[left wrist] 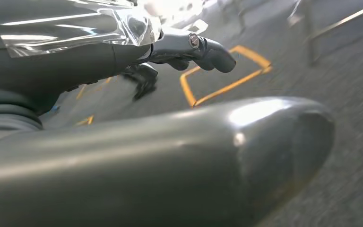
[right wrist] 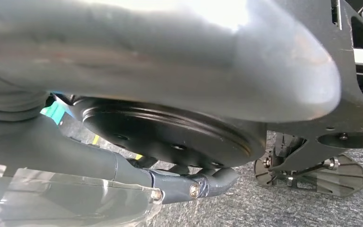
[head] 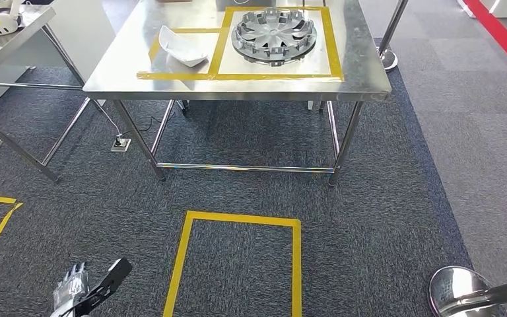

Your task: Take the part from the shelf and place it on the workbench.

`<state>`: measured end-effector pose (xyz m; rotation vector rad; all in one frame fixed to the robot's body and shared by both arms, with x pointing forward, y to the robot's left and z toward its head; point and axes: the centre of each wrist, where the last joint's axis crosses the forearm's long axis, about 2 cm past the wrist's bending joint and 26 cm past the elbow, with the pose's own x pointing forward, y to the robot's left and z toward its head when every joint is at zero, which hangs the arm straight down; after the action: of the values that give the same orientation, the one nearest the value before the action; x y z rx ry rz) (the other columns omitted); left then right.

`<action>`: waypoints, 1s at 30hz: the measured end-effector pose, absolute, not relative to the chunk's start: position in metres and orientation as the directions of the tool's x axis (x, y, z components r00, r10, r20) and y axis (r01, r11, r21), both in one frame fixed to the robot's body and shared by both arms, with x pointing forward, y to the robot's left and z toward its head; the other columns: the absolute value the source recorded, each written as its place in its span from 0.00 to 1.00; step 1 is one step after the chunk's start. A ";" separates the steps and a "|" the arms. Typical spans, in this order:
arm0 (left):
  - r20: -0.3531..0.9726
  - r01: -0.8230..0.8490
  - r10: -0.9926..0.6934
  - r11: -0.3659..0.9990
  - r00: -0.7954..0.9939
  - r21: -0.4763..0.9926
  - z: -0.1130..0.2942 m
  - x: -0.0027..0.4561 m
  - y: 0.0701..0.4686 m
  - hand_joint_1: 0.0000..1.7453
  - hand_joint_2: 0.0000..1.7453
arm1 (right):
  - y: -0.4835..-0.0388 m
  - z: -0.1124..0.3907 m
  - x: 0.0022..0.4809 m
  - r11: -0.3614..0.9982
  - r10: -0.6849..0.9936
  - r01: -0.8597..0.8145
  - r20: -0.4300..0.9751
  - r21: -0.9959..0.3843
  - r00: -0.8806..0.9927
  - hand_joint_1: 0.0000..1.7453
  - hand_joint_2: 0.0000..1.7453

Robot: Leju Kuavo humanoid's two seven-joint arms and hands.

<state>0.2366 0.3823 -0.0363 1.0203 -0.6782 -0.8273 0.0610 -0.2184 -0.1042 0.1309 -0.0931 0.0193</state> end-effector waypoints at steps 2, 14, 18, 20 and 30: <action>0.115 0.279 -0.823 0.316 0.556 0.907 -0.040 0.231 0.384 0.00 0.25 | -0.218 -0.104 0.062 0.991 0.012 -0.024 0.086 0.129 0.996 0.00 0.00; 0.106 0.401 -0.581 0.670 0.807 0.625 -0.086 0.137 0.358 0.00 1.00 | -0.224 -0.104 0.065 0.992 0.049 -0.052 0.024 0.111 0.998 0.00 1.00; 0.054 0.384 -0.482 0.756 0.875 0.530 -0.099 0.100 0.334 0.00 1.00 | -0.227 -0.105 0.065 0.993 0.060 -0.063 0.032 0.103 0.998 0.00 1.00; 0.018 0.399 -0.467 0.775 0.884 0.490 -0.103 0.086 0.322 0.00 1.00 | -0.228 -0.105 0.065 0.993 0.063 -0.067 0.038 0.098 0.997 0.00 1.00; -0.026 0.464 -0.500 0.782 0.866 0.415 -0.106 0.071 0.284 0.00 1.00 | -0.236 -0.105 0.067 0.999 0.032 -0.033 0.060 0.026 0.998 0.00 1.00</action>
<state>0.0711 0.2841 -0.1063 0.4252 -0.0871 -0.5212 0.0673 -0.2361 -0.1054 0.0268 -0.0595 0.0325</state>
